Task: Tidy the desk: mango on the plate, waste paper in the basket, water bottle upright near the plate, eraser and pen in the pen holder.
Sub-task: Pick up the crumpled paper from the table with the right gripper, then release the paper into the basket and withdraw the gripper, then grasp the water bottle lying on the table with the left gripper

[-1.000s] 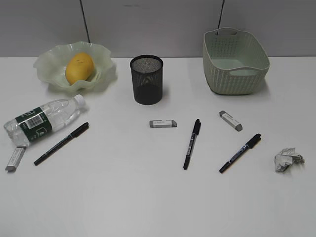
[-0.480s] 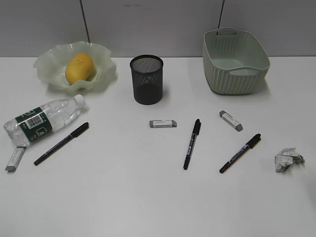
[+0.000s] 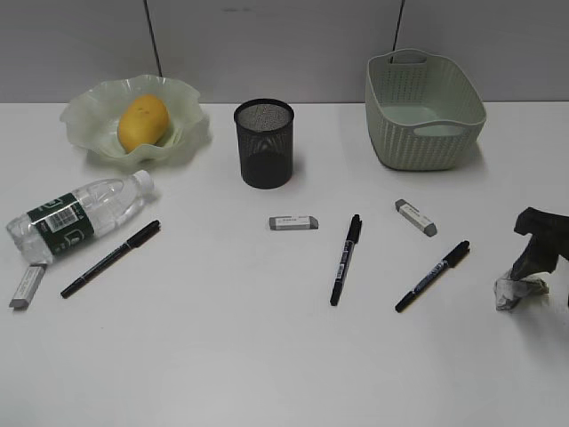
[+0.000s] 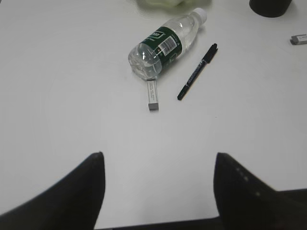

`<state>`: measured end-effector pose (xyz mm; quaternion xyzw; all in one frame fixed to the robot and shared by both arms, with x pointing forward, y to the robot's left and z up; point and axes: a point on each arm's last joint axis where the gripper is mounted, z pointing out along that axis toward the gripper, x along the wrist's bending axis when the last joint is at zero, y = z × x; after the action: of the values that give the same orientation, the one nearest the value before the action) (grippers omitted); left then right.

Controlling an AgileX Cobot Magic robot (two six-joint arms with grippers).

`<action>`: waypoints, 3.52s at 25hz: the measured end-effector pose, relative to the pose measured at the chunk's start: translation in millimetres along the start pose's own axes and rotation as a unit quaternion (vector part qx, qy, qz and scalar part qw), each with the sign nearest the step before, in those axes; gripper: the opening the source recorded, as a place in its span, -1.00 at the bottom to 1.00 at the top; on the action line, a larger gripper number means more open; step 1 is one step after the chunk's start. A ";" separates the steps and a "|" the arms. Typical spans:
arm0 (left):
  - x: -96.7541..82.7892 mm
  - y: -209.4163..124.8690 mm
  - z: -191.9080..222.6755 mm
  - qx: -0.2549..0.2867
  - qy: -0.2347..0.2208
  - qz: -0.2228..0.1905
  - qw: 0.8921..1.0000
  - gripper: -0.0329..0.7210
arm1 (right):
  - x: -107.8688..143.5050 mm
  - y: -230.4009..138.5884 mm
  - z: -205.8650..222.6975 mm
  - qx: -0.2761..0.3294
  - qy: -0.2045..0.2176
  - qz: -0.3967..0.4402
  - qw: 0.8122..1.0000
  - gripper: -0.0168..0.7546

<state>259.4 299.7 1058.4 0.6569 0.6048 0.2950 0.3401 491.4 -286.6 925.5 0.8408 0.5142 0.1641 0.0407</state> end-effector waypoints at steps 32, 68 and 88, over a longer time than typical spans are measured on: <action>0.0 0.2 0.0 -0.001 0.000 0.000 1.000 0.41 | 26.1 43.5 10.6 -0.010 0.022 0.002 1.000 -0.81; 0.0 0.2 0.0 -0.001 0.000 0.000 1.000 0.41 | 155.9 192.0 47.6 -0.179 0.129 -0.086 0.972 0.59; 0.0 0.3 0.0 -0.002 0.000 0.000 1.000 0.40 | 147.2 168.3 -73.8 -0.039 0.025 -0.278 0.959 0.57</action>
<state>259.6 299.8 1058.6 0.6562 0.6043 0.2963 0.3411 672.7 -243.4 1069.5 0.6578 0.7220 0.1876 0.1044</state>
